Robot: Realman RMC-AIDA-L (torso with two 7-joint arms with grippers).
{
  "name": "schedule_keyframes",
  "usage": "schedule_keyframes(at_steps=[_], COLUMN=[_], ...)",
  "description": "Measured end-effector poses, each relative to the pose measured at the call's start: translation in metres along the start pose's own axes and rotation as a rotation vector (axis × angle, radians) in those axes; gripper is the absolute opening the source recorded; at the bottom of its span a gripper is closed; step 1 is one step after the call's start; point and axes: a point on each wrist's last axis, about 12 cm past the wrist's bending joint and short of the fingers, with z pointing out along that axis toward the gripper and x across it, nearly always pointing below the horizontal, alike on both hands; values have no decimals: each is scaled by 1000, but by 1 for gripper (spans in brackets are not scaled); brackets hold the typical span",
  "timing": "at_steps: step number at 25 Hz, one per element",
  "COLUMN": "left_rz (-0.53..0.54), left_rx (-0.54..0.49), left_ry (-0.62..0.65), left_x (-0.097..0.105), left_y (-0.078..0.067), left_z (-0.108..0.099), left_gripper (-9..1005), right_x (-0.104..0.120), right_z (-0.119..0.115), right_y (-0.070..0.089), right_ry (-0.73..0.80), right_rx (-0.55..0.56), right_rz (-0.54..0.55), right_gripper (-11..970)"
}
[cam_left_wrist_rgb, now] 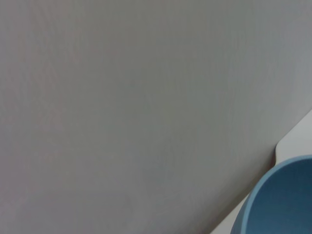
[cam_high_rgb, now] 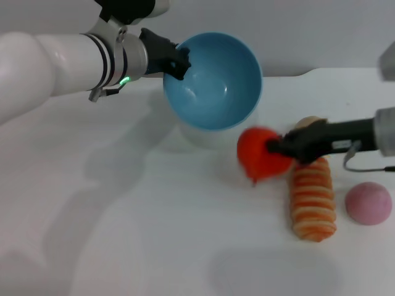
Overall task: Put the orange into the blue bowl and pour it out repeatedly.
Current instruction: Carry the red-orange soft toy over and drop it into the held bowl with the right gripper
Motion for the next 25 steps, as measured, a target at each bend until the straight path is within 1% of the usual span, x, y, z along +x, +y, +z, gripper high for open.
schedule_keyframes(at_steps=[3,8,10,12,14,16,22,25], left_rz=[8,26,40,56,71,87,112,121], left_rx=[-4,11,33,62,101,138,205,233], left_ry=[10,41,70,103,135,157,168,167], left_x=[2,-2,-3,-5,-9,-16,-32,-40], left_y=[1,-1,-4,-8,-14,-21,-36,-45], left_z=[1,5,7,9,9,8,1,-4], left_gripper=[-2,-2,-1,-1,-1,-1,-1,-1], right_x=[-17,-38,-44,-47,-48,-47,-36,-31], right_z=[-29,-68,-82,-90,-92,-90,-72,-61], right_y=[9,28,31,31,31,29,17,13], right_ry=[-59,-121,-162,-187,-198,-200,-203,-195], right_rx=[-7,-60,-61,-49,-41,-43,-63,-91], right_rz=[-88,-196,-221,-234,-234,-224,-160,-115], right_gripper=[28,29,30,31,32,33,37,38])
